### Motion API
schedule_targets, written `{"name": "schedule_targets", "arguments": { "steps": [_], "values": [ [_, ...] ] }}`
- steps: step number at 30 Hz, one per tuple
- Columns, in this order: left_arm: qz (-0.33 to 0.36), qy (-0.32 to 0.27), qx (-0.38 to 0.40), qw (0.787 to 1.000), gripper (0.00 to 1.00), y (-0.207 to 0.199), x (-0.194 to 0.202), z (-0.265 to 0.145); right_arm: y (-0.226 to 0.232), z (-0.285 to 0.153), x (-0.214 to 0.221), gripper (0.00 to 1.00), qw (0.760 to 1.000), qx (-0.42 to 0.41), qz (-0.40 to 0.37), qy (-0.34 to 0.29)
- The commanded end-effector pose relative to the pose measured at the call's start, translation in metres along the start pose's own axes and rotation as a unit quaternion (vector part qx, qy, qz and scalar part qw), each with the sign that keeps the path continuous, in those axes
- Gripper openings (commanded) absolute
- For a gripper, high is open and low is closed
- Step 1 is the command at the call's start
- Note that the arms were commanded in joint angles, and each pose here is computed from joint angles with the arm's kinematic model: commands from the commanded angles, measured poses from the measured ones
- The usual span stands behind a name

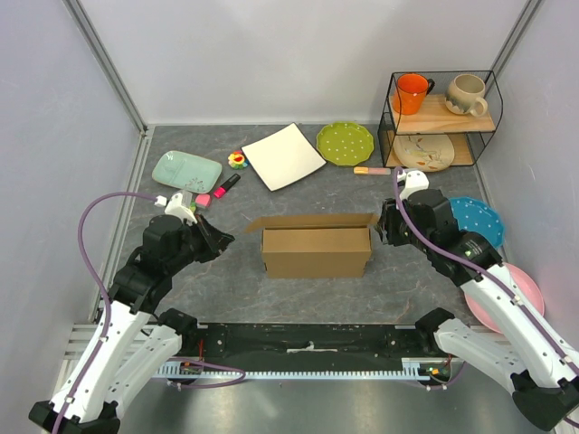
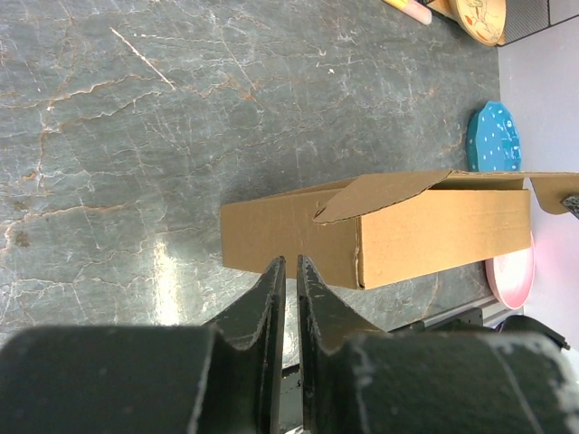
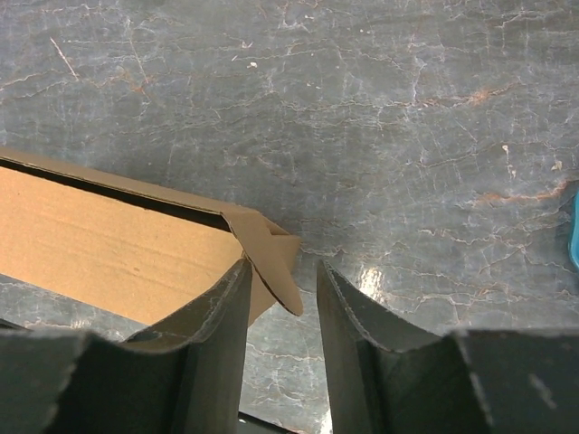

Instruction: Fold the paper box

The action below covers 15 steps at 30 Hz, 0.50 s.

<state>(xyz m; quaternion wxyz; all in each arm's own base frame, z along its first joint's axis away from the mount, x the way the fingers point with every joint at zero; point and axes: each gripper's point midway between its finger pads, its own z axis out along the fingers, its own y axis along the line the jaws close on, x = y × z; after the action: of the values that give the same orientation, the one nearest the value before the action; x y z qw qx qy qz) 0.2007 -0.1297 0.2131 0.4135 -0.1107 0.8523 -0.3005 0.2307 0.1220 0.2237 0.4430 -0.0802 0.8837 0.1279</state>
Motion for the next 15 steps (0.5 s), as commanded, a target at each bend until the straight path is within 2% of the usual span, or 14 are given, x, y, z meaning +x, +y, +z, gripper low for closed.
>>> {"name": "schedule_targets", "arguments": {
  "steps": [1, 5, 15],
  "values": [
    [0.020, -0.011, 0.014, 1.000, 0.16, -0.006, -0.007, 0.000, 0.006, 0.005, -0.003, 0.41, 1.000, -0.014, 0.001, -0.006],
    [0.021, -0.017, 0.012, 1.000, 0.16, -0.006, -0.009, 0.000, 0.011, 0.006, -0.002, 0.33, 1.000, -0.025, 0.005, -0.003],
    [0.024, -0.060, 0.006, 0.998, 0.17, -0.009, -0.029, -0.009, 0.020, 0.008, 0.004, 0.21, 0.999, -0.045, 0.028, 0.006]
  ]
}}
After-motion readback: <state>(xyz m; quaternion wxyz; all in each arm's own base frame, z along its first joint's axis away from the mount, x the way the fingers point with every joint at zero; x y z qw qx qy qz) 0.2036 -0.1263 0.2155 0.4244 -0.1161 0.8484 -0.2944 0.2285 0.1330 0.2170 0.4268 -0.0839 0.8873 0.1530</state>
